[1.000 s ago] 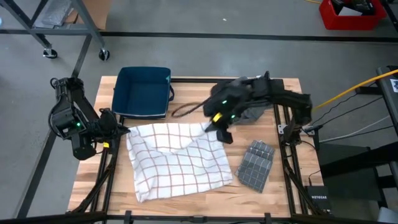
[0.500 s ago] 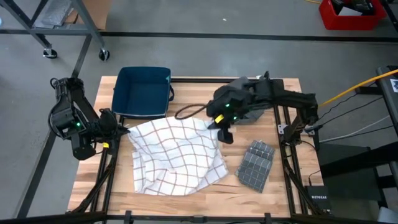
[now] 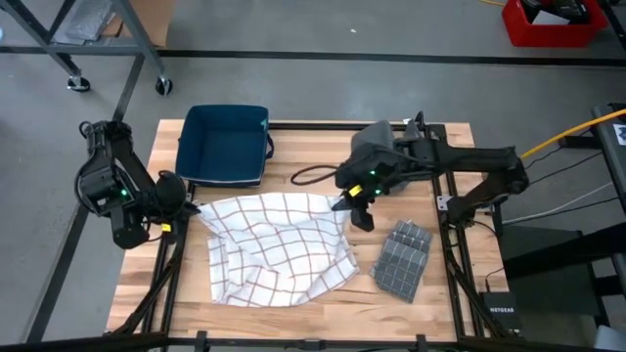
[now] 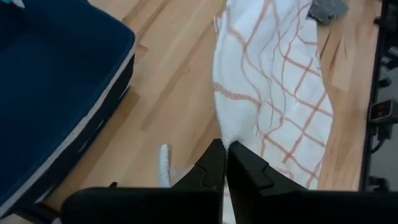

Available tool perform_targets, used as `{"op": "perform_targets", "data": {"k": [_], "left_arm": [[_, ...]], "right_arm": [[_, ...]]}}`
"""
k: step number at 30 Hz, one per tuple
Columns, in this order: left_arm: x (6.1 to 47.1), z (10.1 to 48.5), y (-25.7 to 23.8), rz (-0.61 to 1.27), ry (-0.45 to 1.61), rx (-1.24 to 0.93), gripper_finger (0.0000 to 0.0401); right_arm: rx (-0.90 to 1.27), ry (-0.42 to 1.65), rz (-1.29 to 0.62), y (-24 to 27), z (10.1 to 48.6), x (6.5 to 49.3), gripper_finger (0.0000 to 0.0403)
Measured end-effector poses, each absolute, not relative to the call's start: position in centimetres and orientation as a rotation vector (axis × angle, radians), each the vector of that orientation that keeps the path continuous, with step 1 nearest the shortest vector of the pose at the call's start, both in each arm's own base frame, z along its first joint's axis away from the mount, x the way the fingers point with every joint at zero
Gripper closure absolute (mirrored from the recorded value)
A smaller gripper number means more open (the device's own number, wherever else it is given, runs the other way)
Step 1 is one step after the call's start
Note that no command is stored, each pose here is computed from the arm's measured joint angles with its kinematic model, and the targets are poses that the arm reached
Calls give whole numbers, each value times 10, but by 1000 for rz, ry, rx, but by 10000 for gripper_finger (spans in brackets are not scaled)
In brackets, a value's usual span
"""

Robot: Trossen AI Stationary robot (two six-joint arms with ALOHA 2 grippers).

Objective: Fold towel
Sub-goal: Fold the white towel

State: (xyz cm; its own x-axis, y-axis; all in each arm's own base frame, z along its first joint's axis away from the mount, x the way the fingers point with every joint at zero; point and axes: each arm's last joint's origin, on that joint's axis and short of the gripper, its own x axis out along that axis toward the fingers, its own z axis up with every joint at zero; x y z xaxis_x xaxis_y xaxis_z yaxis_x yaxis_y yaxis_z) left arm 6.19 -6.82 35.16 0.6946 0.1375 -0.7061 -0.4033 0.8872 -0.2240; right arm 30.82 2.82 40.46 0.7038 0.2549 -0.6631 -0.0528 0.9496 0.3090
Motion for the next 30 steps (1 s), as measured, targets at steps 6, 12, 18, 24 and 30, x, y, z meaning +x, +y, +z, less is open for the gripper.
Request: {"op": "perform_targets", "data": {"k": [6, 12, 18, 24, 30], "left_arm": [[59, 371, -63, 287, 701, -471, 401], [54, 403, -54, 232, 661, -607, 401], [48, 423, -45, 185, 648, -701, 401], [51, 421, -45, 199, 643, -640, 401], [56, 408, -42, 281, 625, -525, 401]], "right_arm": [[243, 686, 111, 23, 390, 304, 403], [245, 732, 6, 6, 378, 302, 403], [295, 737, -87, -15, 379, 298, 403], [272, 716, -240, -35, 379, 296, 403], [248, 724, -252, -42, 370, 299, 403]]}}
